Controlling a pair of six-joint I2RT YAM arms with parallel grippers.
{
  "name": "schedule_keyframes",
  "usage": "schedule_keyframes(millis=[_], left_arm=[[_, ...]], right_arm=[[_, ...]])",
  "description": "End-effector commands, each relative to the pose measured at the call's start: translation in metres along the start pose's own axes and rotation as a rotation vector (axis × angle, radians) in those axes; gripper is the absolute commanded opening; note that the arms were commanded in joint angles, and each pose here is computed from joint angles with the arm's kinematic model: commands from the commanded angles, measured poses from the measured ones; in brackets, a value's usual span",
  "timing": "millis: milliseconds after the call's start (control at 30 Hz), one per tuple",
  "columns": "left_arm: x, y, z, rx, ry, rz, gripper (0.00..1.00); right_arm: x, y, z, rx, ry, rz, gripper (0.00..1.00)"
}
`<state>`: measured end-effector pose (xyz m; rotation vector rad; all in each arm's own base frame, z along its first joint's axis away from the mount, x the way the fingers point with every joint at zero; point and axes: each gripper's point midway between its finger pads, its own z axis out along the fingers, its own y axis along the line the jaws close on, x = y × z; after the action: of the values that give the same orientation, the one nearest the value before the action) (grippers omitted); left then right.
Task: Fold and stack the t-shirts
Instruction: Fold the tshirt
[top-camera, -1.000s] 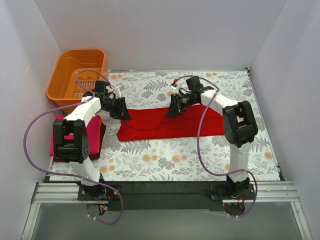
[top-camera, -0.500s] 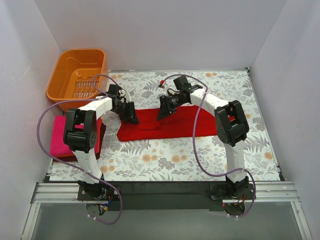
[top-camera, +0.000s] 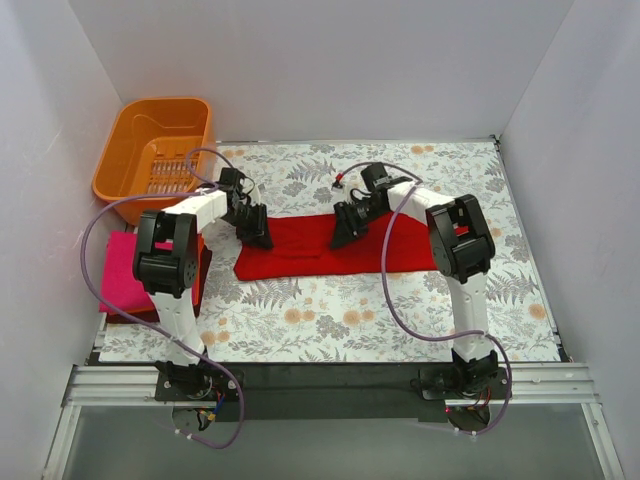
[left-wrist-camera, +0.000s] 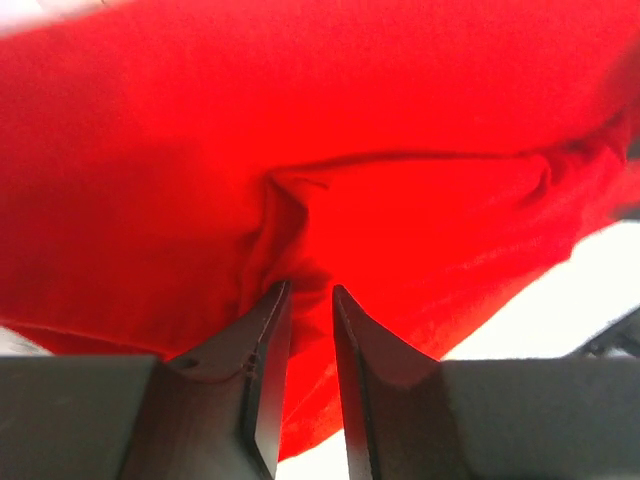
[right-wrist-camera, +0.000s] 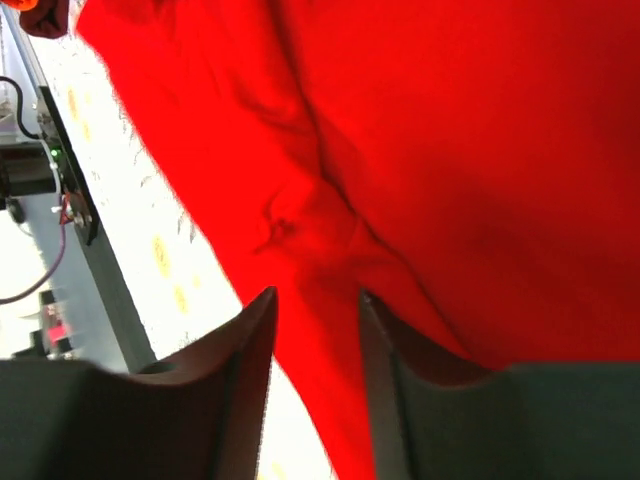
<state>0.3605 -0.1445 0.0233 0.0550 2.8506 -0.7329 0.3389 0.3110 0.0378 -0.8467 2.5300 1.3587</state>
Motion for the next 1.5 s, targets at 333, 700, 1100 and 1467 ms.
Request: schedule_keyframes(millis=[333,700,1100,1467], left_arm=[[-0.183,0.033,0.035,-0.234,-0.274,0.276,0.24],[-0.277,-0.073,-0.085,-0.023,-0.721,0.459,0.54],[-0.21,-0.081,-0.139,-0.009,-0.709,0.312,0.62],[-0.113,-0.084,-0.086,-0.009,-0.437,0.388,0.54]], right_arm=[[-0.004,-0.079,-0.224,0.473,0.031,-0.382,0.49],[0.069,-0.135,-0.238,0.637,0.315,-0.393,0.37],[0.185,-0.092,-0.199,0.508,0.561,-0.446,0.34],[0.23,0.037,-0.137,0.288,0.562,-0.71,0.32]])
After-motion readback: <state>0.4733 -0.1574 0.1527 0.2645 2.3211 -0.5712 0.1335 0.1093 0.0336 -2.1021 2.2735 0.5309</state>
